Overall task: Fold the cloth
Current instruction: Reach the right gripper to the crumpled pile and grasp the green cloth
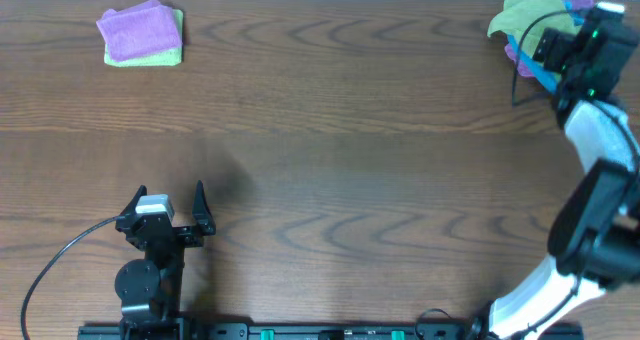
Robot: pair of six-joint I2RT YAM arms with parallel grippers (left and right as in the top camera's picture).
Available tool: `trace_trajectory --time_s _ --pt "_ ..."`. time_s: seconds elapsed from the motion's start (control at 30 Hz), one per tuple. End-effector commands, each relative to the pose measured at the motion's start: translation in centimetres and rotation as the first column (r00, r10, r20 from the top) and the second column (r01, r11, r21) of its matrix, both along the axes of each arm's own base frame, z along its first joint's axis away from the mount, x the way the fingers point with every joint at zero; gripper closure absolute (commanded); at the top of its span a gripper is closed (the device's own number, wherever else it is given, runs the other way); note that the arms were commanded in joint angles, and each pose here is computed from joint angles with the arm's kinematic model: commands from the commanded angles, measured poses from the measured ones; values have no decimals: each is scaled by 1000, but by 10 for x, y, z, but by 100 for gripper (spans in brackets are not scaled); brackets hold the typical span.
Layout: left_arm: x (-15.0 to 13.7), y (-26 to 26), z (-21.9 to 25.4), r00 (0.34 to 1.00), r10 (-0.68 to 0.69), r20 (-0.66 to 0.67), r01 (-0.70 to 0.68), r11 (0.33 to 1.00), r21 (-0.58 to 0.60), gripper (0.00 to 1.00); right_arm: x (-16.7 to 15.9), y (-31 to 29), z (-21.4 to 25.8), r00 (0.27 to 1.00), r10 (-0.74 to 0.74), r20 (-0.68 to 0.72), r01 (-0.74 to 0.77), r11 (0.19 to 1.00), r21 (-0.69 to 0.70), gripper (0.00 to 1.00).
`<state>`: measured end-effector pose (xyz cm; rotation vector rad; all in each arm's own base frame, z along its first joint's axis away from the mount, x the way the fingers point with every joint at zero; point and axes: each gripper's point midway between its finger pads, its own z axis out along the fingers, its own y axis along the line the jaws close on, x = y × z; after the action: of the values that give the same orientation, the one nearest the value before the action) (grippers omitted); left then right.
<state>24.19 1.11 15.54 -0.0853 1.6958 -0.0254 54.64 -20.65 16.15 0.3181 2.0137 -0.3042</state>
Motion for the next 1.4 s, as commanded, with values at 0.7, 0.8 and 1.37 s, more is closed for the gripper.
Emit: trace_trajectory --time_s 0.7,0.8,1.37 --pt "0 1 -18 999 3 -41 -2 1000 16 5 24 11 -84 983 119 -140 -57 922 382 1" --pt "0 1 -18 999 3 -41 -2 1000 15 5 26 5 -81 987 102 -127 -49 930 365 2" --pt "0 1 -18 999 3 -41 -2 1000 15 5 -1 -46 -91 953 -175 -247 221 960 174 27"
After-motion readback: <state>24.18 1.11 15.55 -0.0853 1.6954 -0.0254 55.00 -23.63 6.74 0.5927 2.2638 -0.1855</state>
